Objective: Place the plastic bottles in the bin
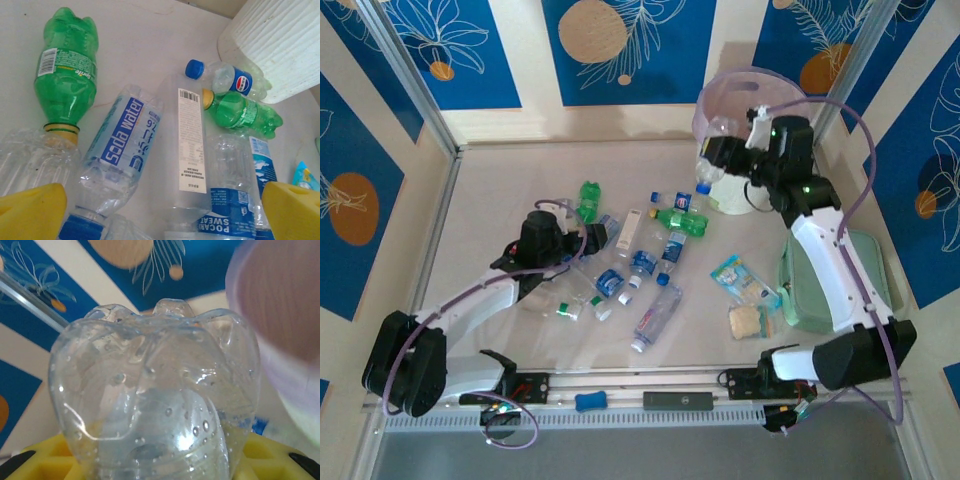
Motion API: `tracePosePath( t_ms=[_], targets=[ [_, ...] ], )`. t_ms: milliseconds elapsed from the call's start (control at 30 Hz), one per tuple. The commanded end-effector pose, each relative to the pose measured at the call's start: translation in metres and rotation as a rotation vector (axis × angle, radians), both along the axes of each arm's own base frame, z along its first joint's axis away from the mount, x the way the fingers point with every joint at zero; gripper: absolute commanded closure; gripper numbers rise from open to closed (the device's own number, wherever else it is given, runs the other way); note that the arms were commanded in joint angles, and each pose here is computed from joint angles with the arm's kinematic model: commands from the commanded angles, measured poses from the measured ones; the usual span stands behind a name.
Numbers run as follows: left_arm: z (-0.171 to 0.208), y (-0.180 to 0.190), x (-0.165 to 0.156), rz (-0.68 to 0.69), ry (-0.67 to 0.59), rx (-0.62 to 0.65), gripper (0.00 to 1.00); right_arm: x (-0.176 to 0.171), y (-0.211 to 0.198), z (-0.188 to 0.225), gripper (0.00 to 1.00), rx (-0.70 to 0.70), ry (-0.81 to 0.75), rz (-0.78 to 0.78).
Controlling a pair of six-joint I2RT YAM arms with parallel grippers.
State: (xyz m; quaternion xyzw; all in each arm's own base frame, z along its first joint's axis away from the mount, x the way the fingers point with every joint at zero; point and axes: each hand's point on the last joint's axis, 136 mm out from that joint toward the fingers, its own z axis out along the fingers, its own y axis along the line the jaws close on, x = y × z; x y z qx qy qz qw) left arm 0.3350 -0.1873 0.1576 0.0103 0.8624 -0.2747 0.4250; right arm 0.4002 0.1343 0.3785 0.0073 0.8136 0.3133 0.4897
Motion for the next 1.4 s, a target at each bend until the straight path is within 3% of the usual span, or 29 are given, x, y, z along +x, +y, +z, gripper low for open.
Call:
tracePosePath(
  t_ms=[0,300,600,1133,1200,1300,1367],
  targets=[
    [-0.007,0.004,-0.006,-0.005,0.001,0.036,0.00,0.026,-0.005,0.034,0.63,0.016,-0.105,-0.019],
    [-0.012,0.007,-0.015,-0.012,0.002,0.041,0.00,0.108,-0.052,0.062,0.63,-0.084,-0.197,-0.220],
    [-0.014,0.016,-0.026,-0.003,-0.003,0.061,0.00,0.181,-0.077,0.017,0.62,-0.237,-0.056,-0.316],
    [-0.009,0.022,-0.031,0.009,-0.008,0.074,0.00,0.204,-0.077,-0.054,0.52,-0.213,0.126,-0.310],
    [-0.007,0.022,-0.031,0.008,-0.010,0.071,0.00,0.204,-0.077,-0.054,0.44,-0.202,0.128,-0.309],
    [-0.006,0.022,-0.032,0.009,-0.009,0.066,0.00,0.203,-0.077,-0.047,0.17,-0.199,0.117,-0.315],
    [-0.005,0.022,-0.032,0.011,-0.011,0.063,0.00,0.201,-0.079,-0.036,0.08,-0.200,0.098,-0.319]
  ],
)
